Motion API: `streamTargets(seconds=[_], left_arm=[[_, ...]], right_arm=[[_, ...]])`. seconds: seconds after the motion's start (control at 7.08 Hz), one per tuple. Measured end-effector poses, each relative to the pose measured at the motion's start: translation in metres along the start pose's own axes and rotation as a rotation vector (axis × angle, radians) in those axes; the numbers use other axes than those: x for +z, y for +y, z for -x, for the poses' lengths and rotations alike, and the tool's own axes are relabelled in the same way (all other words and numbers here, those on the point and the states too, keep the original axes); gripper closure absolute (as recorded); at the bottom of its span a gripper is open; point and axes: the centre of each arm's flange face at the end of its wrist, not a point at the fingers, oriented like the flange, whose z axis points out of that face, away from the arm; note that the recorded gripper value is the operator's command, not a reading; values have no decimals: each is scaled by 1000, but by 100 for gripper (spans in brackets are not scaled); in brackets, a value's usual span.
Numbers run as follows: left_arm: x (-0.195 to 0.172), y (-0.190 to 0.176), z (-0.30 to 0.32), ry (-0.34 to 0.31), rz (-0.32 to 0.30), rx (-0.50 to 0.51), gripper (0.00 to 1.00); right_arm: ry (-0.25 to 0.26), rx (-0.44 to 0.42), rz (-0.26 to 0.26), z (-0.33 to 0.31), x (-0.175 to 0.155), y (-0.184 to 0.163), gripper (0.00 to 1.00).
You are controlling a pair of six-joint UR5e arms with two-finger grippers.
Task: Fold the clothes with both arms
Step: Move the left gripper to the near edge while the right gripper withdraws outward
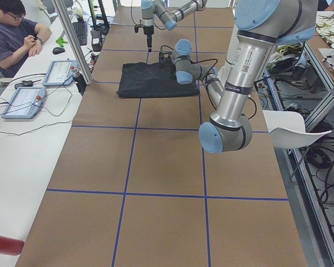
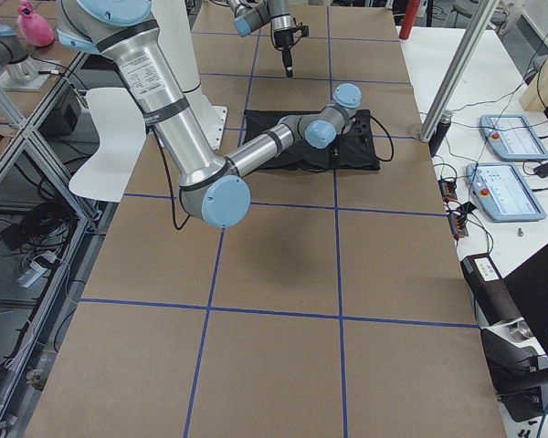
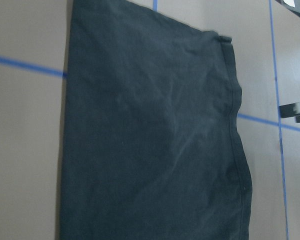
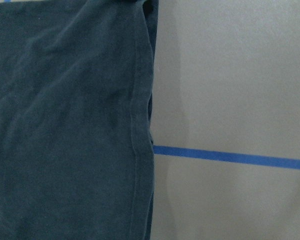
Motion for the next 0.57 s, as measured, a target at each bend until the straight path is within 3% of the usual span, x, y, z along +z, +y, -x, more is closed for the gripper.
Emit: streamTargets(seconds=[0.28, 0.57], left_arm=[[21, 58, 12, 46, 21, -72, 0], [39, 101, 39, 32, 49, -106, 0]], right_arm=[[-26, 15, -7, -15, -23, 41, 1], [-46, 28, -8, -18, -37, 65, 1]])
